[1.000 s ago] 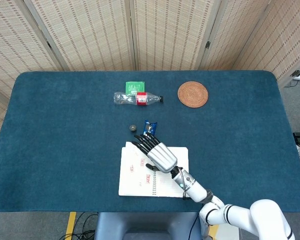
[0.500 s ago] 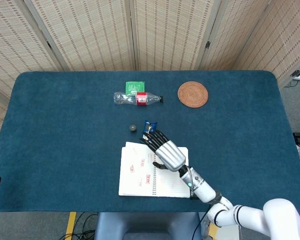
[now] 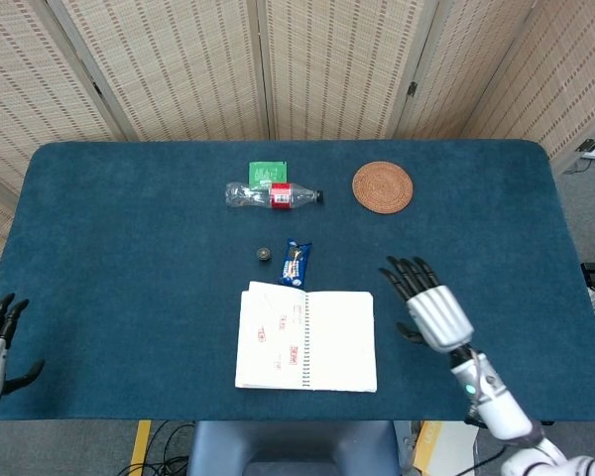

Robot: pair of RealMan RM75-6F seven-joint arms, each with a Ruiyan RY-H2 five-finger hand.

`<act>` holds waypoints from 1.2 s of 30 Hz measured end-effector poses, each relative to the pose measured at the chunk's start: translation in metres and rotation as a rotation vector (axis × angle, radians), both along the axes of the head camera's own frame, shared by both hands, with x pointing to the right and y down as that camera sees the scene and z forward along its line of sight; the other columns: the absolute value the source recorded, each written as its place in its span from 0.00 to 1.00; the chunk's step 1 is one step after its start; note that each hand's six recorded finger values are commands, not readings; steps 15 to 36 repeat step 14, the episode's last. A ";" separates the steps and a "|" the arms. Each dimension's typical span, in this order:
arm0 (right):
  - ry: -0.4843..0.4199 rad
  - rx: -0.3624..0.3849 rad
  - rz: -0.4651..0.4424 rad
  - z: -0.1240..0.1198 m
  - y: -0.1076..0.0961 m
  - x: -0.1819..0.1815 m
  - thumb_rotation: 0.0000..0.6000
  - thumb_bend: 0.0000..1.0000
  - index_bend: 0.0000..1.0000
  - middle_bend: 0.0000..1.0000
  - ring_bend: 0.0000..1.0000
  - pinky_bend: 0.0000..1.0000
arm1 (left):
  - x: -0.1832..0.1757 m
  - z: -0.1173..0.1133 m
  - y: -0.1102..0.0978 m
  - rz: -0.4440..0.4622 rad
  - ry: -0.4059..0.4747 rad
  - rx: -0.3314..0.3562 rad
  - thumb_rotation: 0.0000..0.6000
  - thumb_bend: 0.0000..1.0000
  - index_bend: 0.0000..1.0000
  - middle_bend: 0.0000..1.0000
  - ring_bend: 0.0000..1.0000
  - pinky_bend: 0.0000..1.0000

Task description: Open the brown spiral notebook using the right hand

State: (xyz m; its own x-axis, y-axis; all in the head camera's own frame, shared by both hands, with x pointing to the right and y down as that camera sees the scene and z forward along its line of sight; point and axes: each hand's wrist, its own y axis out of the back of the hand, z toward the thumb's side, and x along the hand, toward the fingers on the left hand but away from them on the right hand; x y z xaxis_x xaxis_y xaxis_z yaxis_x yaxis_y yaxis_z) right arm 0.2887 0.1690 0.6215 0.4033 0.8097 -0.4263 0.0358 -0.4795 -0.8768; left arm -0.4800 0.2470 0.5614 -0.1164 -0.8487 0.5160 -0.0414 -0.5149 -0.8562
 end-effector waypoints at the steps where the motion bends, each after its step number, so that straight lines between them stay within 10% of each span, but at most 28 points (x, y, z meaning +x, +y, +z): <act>1: 0.022 0.011 0.028 -0.006 0.003 0.014 1.00 0.29 0.00 0.00 0.00 0.00 | 0.002 0.002 0.000 0.009 0.006 -0.009 1.00 0.27 0.11 0.05 0.02 0.13; 13: 0.165 0.029 0.316 -0.042 0.045 0.129 1.00 0.30 0.00 0.00 0.00 0.00 | 0.013 0.009 0.003 0.061 0.036 -0.020 1.00 0.27 0.11 0.05 0.02 0.13; 36: 0.165 0.037 0.321 -0.045 0.045 0.132 1.00 0.30 0.00 0.00 0.00 0.00 | 0.013 0.009 0.003 0.063 0.036 -0.020 1.00 0.27 0.11 0.05 0.02 0.13</act>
